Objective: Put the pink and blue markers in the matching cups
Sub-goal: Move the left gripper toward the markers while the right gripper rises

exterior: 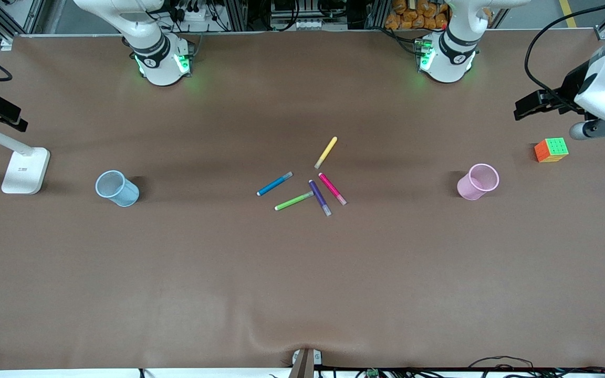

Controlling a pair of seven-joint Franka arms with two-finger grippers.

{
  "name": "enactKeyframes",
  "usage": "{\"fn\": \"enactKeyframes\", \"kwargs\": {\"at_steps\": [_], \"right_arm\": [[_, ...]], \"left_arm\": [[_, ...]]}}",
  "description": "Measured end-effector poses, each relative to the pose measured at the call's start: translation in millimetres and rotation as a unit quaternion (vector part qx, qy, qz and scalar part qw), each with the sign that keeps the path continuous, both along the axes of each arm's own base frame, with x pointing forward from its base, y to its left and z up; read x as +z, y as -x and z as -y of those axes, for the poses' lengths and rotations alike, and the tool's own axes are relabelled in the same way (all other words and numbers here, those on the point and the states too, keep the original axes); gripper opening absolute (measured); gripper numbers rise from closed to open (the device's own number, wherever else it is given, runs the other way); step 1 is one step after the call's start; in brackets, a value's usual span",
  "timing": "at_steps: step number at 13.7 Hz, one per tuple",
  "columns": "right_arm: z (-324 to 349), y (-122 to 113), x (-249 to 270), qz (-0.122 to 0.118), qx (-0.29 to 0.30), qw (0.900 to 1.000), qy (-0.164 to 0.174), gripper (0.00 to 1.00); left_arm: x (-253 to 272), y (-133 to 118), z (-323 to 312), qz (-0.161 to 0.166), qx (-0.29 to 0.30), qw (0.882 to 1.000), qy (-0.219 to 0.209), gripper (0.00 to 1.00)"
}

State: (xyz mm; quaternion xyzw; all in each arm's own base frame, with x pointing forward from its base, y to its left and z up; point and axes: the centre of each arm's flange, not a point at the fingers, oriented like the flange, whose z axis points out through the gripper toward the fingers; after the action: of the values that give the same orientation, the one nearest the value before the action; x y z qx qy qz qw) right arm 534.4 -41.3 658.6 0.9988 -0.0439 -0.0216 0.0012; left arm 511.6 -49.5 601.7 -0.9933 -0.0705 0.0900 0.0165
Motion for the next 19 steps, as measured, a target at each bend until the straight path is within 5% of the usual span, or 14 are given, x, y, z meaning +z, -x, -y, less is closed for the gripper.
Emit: {"fn": "enactKeyframes", "kwargs": {"at_steps": [19], "right_arm": [[2.5,-4.5,-7.8,-0.007,-0.002,1.000,0.000,1.00]], "left_arm": [[-34.1,22.3,93.8,-0.028,0.027,0.998,-0.040,1.00]]}}
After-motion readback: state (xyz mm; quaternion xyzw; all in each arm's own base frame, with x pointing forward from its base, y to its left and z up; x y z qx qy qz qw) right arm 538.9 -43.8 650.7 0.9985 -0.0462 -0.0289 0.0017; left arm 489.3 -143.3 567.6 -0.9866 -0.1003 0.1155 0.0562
